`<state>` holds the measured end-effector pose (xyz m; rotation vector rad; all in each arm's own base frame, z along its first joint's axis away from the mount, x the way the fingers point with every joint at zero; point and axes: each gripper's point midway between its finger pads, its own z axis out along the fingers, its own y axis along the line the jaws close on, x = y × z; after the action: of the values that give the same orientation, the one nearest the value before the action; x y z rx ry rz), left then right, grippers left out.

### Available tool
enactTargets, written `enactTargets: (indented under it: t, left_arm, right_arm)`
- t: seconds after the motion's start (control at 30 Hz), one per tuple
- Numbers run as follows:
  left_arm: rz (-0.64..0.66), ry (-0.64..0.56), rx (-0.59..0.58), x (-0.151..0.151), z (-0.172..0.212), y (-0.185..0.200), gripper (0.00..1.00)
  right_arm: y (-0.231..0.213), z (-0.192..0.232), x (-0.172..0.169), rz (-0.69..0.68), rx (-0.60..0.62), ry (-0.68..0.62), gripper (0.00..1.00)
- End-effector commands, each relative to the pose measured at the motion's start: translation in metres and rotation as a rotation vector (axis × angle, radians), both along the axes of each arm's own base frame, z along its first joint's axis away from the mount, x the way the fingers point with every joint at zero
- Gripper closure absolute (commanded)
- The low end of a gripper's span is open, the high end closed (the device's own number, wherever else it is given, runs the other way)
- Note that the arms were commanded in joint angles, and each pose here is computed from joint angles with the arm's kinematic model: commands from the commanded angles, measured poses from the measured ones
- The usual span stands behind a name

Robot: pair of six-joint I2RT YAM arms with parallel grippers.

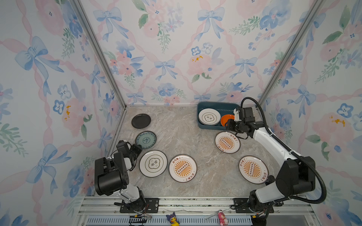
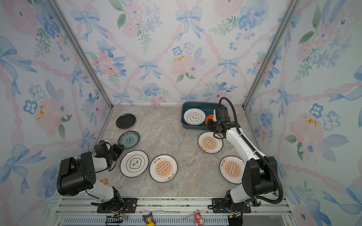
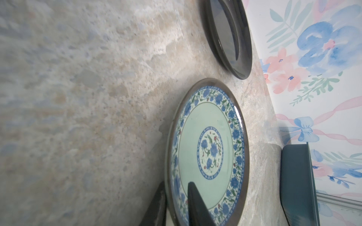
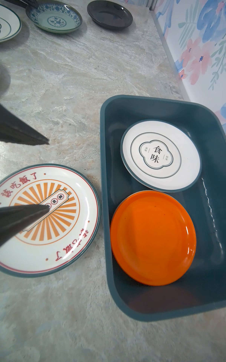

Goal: Place the plates into the plastic bin on the countertop
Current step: 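Grasp the blue-floral green plate edge with the left gripper, then tilt the floral plate up with the left gripper toward the right gripper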

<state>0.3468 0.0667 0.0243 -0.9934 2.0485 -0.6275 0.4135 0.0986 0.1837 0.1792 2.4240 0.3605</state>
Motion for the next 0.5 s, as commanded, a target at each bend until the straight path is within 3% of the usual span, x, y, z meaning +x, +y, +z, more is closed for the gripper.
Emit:
enactTargets:
  t: [0.0, 0.37, 0.43, 0.47]
  left_arm:
    - [-0.015, 0.1, -0.061, -0.016, -0.025, -0.01, 0.79]
    - [-0.039, 0.093, -0.075, -0.015, -0.028, -0.014, 0.88]
    - [-0.039, 0.092, -0.077, -0.015, -0.028, -0.014, 1.0]
    - [-0.039, 0.094, -0.078, -0.015, -0.028, -0.015, 1.0]
  right_arm:
    - [0.01, 0.011, -0.005, 0.031, 0.016, -0.025, 0.53]
    - [0.025, 0.021, -0.013, 0.075, 0.029, -0.045, 0.53]
    - [0.027, 0.023, -0.015, 0.081, 0.032, -0.05, 0.53]
    - [0.028, 0.024, -0.016, 0.083, 0.033, -0.051, 0.53]
